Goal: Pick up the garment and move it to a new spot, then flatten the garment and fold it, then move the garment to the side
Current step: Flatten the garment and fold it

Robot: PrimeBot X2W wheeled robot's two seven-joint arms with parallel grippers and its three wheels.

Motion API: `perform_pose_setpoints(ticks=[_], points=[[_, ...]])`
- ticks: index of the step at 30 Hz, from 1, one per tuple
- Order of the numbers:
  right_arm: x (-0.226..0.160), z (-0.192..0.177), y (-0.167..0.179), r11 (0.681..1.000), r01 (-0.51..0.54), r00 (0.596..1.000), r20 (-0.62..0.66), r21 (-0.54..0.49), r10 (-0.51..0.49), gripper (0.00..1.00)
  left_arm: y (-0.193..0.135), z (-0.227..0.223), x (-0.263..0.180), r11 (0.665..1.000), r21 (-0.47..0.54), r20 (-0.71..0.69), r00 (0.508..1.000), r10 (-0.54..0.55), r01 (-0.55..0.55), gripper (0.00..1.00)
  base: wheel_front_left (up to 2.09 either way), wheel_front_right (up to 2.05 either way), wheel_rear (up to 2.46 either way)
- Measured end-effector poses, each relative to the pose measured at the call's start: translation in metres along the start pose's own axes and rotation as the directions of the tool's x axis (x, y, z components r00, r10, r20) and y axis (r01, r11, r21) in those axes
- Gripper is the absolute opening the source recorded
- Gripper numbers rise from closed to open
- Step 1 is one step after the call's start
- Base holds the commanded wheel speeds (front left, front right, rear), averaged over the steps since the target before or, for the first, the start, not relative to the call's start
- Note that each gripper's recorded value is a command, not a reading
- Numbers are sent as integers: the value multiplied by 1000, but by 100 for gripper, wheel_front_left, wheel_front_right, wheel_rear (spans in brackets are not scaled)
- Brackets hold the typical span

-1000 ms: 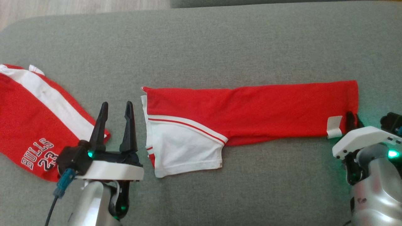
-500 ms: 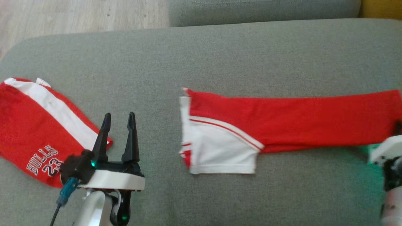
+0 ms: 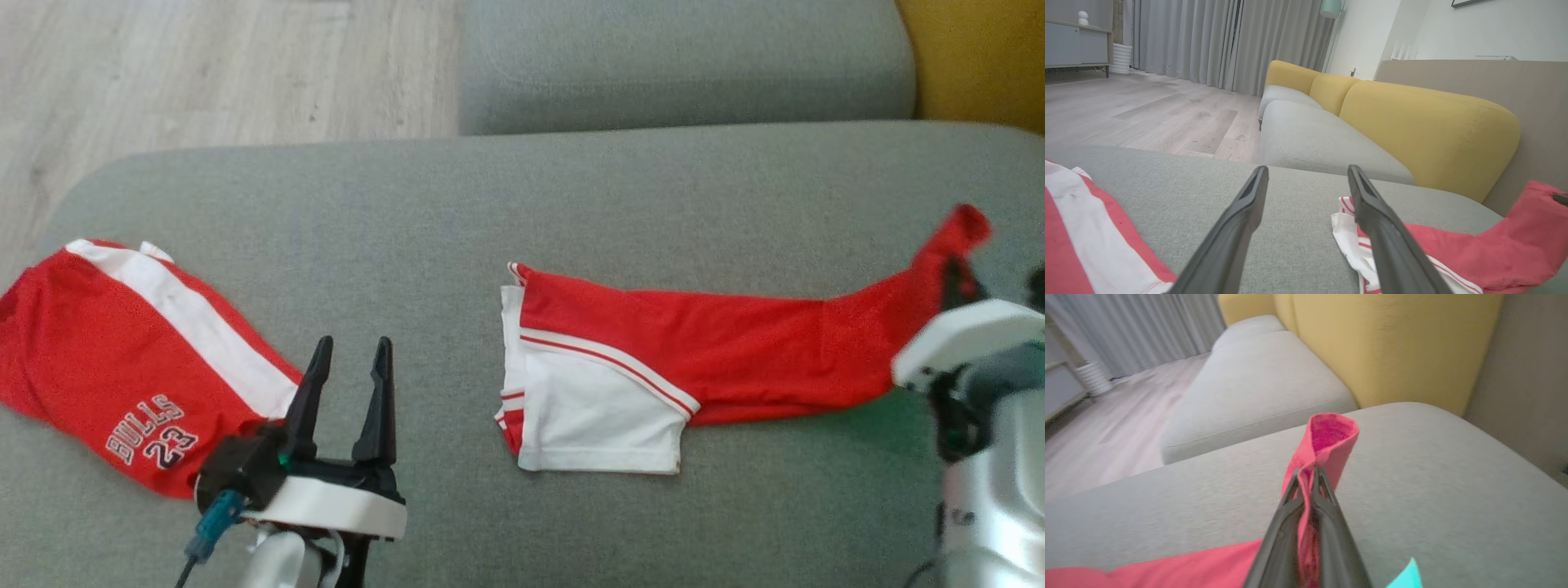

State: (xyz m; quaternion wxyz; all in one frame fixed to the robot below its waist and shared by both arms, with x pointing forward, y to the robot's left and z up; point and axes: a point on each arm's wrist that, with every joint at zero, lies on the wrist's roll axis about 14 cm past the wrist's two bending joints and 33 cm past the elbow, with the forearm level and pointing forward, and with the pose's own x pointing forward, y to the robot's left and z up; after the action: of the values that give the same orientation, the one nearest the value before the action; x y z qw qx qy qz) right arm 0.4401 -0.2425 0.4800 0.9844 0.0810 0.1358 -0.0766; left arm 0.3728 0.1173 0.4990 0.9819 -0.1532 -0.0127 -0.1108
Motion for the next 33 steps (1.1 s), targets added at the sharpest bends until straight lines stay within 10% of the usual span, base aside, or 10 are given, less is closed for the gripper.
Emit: perform_pose_setpoints(ticks=[11,22,33], points=[[-45,-26,179,848,-522,843,-99,94,529,0,1,22,-12,1000,12,62,998,18,-19,100,0,0,0],[-81,-75,259,697,-708,671,-200,109,714,0,28,28,-29,993,19,81,990,118,-120,100,0,0,0],[-70,-121,289,669,-730,607,-315,139,729,0,67,30,-53,964,16,88,961,262,-264,100,0,0,0]])
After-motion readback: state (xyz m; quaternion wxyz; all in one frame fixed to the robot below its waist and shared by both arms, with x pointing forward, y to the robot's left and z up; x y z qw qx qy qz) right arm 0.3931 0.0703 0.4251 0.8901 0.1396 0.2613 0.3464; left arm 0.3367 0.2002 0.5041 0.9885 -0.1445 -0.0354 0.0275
